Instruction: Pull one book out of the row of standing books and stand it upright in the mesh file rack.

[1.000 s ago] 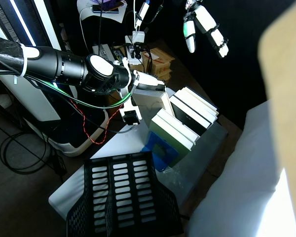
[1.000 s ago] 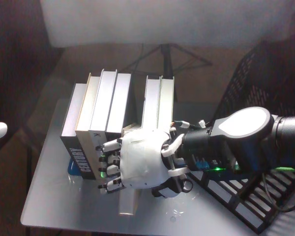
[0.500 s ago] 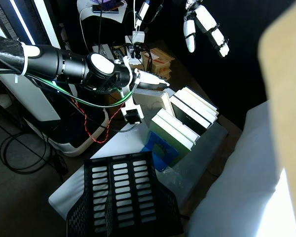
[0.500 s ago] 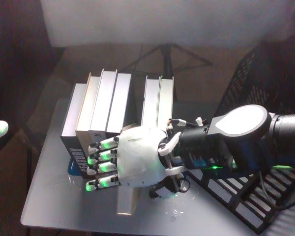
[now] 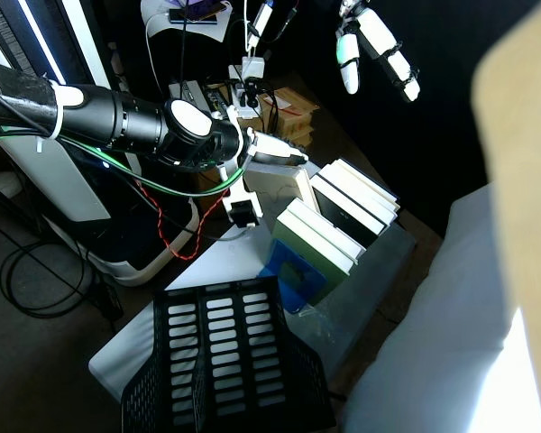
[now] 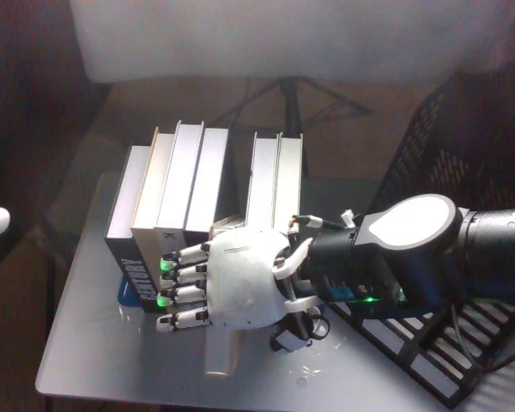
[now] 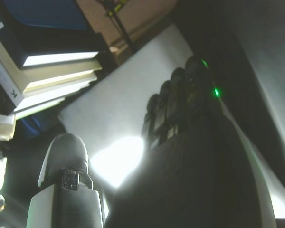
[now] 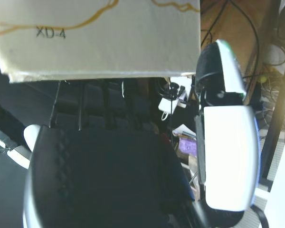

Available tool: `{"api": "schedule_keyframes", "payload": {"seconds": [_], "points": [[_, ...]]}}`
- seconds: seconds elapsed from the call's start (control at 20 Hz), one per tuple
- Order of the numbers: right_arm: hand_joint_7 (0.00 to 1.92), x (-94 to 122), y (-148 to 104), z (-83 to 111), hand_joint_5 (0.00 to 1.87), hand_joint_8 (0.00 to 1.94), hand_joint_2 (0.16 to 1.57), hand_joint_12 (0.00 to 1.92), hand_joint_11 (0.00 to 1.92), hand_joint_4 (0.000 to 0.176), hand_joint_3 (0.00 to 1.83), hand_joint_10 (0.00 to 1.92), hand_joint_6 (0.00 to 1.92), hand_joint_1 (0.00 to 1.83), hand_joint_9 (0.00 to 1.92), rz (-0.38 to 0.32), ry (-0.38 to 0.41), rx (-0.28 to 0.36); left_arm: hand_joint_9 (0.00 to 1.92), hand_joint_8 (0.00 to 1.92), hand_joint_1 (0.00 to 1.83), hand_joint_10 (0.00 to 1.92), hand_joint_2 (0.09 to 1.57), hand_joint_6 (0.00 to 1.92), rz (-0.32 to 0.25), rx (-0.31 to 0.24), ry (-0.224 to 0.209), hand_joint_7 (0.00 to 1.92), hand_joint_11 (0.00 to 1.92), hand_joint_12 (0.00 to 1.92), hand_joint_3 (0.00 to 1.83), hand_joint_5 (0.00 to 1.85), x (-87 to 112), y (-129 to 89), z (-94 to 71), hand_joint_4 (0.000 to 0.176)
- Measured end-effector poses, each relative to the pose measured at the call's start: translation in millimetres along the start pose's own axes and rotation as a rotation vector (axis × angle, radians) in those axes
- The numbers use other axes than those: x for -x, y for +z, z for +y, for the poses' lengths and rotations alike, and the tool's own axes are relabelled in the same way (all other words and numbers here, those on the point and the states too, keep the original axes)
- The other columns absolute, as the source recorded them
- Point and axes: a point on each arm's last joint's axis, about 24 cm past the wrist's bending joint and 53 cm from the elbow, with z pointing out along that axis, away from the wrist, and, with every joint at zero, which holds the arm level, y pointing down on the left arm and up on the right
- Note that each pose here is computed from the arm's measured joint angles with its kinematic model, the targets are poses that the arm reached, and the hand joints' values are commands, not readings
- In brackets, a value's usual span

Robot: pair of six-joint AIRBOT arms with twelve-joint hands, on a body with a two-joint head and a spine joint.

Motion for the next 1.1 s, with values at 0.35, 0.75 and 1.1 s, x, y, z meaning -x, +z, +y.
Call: {"api": "schedule_keyframes", "payload": {"seconds": [0.35, 0.75, 1.1], "points": [[0.0, -19, 9, 9.1, 0.0, 0.0, 0.99, 0.0, 0.0, 0.049, 0.0, 0.0, 0.0, 0.87, 0.0, 0.03, 0.003, 0.013, 0.0, 0.0, 0.65, 0.0, 1.37, 0.01, -0.007, -0.003, -0.005, 0.0, 0.0, 0.0, 0.01, 0.07, 1.7, -1, -0.3, 0.023], [0.0, -35, 15, 6.6, 0.0, 0.0, 0.99, 0.0, 0.0, 0.036, 0.0, 0.0, 0.0, 0.87, 0.0, 0.07, -0.007, 0.011, 0.0, 0.0, 0.58, 0.0, 1.38, 0.01, -0.013, -0.011, 0.0, 0.01, 0.0, 0.0, 0.0, 0.08, 6.7, -1, -3.6, 0.019], [0.0, -38, 17, 2.0, 0.0, 0.0, 0.99, 0.0, 0.0, 0.052, 0.0, 0.0, 0.0, 0.87, 0.0, 0.074, -0.013, 0.001, 0.0, 0.01, 0.57, 0.0, 1.37, 0.01, -0.012, -0.011, -0.003, 0.02, 0.0, 0.0, 0.0, 0.1, 6.6, -1, -3.9, 0.017]]}}
